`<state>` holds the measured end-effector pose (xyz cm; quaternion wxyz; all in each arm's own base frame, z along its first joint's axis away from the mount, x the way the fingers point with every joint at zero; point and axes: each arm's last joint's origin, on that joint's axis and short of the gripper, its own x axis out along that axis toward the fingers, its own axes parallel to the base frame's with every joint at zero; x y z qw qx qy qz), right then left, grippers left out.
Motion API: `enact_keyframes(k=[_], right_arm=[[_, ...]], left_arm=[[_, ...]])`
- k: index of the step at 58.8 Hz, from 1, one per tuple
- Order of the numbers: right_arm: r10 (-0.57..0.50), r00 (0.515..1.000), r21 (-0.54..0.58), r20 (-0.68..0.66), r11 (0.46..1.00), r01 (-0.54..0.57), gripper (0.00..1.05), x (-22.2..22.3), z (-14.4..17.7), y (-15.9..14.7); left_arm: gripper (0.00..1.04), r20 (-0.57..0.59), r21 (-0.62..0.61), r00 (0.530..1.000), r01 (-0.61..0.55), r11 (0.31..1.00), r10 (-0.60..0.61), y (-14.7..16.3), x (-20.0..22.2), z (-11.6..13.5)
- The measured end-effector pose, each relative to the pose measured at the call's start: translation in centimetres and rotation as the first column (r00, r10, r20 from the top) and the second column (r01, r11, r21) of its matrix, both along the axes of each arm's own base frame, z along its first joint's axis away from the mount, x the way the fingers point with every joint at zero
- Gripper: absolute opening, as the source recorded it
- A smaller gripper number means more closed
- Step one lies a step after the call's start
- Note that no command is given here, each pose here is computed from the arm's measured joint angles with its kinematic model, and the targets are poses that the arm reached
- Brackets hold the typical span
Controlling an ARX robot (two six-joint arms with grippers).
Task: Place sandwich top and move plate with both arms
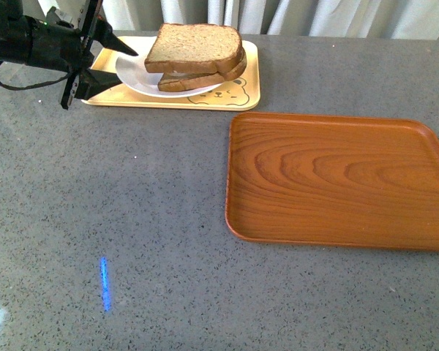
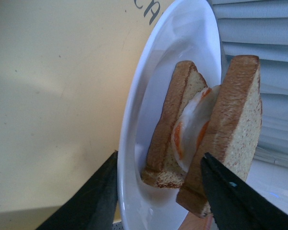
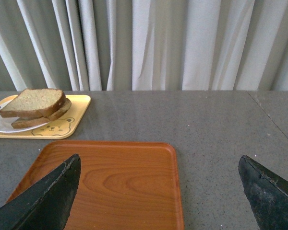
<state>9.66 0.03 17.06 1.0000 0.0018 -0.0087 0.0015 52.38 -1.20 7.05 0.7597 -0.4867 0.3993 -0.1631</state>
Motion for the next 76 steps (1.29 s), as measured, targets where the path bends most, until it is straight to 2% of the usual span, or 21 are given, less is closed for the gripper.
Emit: enact_keyframes(k=[17,47,52,60,62,64,67,68,73,76], right_arm=[[0.0,1.0,0.0,0.0,1.0,0.0,0.96,0.0,0.0,0.0],[0.0,1.0,0.0,0.0,1.0,0.0,0.96,0.0,0.0,0.0],[0.0,1.0,0.0,0.0,1.0,0.0,0.96,0.0,0.0,0.0],[0.0,1.0,0.0,0.0,1.0,0.0,0.96,0.0,0.0,0.0],[0.0,1.0,0.0,0.0,1.0,0.0,0.96,0.0,0.0,0.0],[-0.001,1.0,0.0,0.0,1.0,0.001,0.96,0.0,0.0,0.0],[0.0,1.0,0.0,0.0,1.0,0.0,0.96,0.0,0.0,0.0],[0.0,1.0,0.0,0.0,1.0,0.0,0.96,0.0,0.0,0.0],[0.0,1.0,0.0,0.0,1.0,0.0,0.96,0.0,0.0,0.0],[0.0,1.0,0.0,0.0,1.0,0.0,0.96,0.0,0.0,0.0]], left_arm=[[0.97,0.005,0.012,1.0,-0.015,1.0,0.015,1.2,0.5,0.2],[0.96,0.055,0.0,0.996,-0.076,0.997,0.076,4.5,0.6,1.2],[0.96,0.086,-0.016,0.992,-0.096,0.995,0.097,5.3,-0.7,2.2],[0.96,0.205,-0.012,0.97,-0.129,0.992,0.128,6.4,-3.4,5.1],[0.92,0.305,0.058,0.937,-0.198,0.978,0.172,6.4,-4.1,5.6],[0.85,0.489,0.19,0.846,-0.344,0.92,0.215,6.3,-5.3,6.5],[0.78,0.625,0.276,0.749,-0.475,0.836,0.219,6.3,-7.2,7.4],[0.74,0.683,0.332,0.706,-0.528,0.782,0.187,6.1,-8.4,7.9],[0.6,0.792,0.449,0.608,-0.647,0.617,0.061,5.5,-13.3,9.7],[0.53,0.809,0.481,0.587,-0.667,0.569,0.003,5.0,-15.5,10.4]])
